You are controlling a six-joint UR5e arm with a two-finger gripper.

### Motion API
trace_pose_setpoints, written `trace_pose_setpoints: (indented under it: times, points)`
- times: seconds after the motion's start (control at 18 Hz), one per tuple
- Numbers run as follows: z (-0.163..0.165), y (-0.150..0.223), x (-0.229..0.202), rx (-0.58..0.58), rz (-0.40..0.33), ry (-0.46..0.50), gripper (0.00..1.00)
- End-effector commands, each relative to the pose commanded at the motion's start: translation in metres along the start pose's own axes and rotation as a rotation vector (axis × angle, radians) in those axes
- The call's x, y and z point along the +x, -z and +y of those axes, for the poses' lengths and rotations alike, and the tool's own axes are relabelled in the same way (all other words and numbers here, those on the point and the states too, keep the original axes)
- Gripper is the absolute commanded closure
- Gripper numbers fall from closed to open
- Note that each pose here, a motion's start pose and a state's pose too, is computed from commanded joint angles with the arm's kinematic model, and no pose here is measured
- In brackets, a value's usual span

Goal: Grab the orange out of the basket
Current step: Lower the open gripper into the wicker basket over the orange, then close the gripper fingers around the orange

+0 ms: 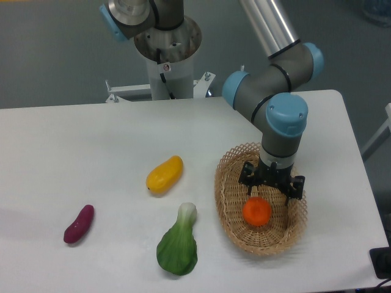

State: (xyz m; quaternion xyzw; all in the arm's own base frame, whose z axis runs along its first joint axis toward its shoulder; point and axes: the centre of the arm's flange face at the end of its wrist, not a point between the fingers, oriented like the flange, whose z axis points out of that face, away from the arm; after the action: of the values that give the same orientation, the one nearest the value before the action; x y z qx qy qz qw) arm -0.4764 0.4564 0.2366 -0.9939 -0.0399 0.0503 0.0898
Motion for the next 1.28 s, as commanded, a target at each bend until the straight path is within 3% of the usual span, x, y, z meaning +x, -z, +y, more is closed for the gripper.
trace_pose_setpoints:
  times: [0.94,1.0,1.17,1.28]
  points:
    - [-0.010,-0.022,0.015,-0.002,0.007,-0.005,0.00]
    - [-0.011,-0.022,0.015,-0.001,0.005,-0.005,0.05]
    - [-0.012,-0.020,0.014,0.002,-0.001,-0.009,0.35]
    - [-0.014,-0.018,0.012,0.007,-0.007,-0.014,0.41]
